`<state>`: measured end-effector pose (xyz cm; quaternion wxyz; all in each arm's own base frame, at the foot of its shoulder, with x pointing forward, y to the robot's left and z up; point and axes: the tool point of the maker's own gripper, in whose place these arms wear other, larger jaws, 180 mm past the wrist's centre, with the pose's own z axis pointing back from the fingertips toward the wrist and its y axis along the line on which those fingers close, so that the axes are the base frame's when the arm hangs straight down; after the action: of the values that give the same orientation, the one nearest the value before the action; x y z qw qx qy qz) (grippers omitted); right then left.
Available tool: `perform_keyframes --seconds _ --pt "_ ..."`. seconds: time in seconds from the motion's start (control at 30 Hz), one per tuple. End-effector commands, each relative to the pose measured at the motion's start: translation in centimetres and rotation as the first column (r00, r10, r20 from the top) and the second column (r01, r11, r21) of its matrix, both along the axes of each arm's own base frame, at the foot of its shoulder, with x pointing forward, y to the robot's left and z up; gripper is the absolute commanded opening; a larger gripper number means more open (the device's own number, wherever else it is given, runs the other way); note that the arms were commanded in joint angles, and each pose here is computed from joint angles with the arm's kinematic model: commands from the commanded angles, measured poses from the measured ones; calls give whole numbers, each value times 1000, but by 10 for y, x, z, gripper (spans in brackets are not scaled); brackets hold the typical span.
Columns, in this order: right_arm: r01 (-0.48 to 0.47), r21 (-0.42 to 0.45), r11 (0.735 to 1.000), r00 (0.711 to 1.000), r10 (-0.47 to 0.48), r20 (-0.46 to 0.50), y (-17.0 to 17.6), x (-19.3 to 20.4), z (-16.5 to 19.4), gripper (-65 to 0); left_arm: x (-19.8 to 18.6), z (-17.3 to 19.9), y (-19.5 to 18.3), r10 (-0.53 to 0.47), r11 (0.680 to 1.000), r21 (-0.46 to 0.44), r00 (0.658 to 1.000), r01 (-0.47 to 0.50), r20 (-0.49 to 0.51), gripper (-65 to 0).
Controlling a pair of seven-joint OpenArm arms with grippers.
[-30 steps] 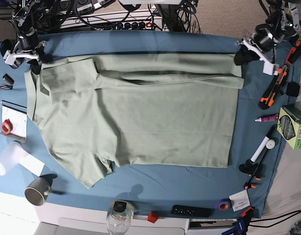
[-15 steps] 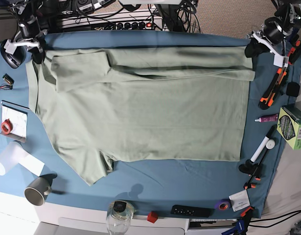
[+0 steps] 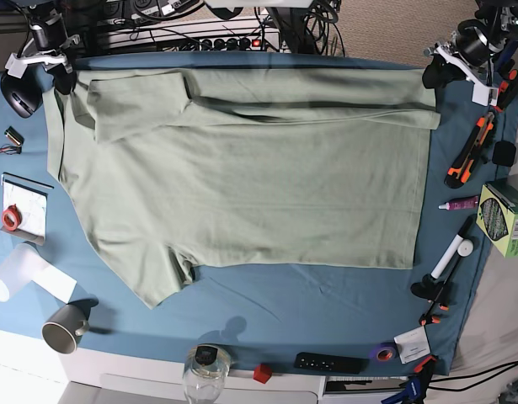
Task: Fold the T-shirt properly
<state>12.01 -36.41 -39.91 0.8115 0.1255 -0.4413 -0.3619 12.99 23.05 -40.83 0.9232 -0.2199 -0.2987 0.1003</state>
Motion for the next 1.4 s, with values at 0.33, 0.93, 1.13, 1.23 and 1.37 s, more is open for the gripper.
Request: perform_keyframes --seconds 0.33,0.93,1.13,1.23,1.37 --pt "-32 -33 999 991 27 -129 -10 -16 -9 -650 -15 -6 22 -1 997 81 997 7 -72 -650" --pt "-81 -39 996 992 77 -97 -4 -16 -4 -381 -13 -2 16 -40 997 68 998 43 -49 -381" --pt "-88 -29 996 991 84 -104 -2 -17 -5 -381 -9 2 14 -56 995 81 998 58 -35 -381" --pt "-91 -25 996 990 88 -110 -1 -18 -6 -381 -7 5 13 -67 994 90 997 69 -26 -381" --pt "-91 -22 996 987 87 -135 -1 -30 -8 -381 -5 8 12 -79 991 102 997 80 -19 -381"
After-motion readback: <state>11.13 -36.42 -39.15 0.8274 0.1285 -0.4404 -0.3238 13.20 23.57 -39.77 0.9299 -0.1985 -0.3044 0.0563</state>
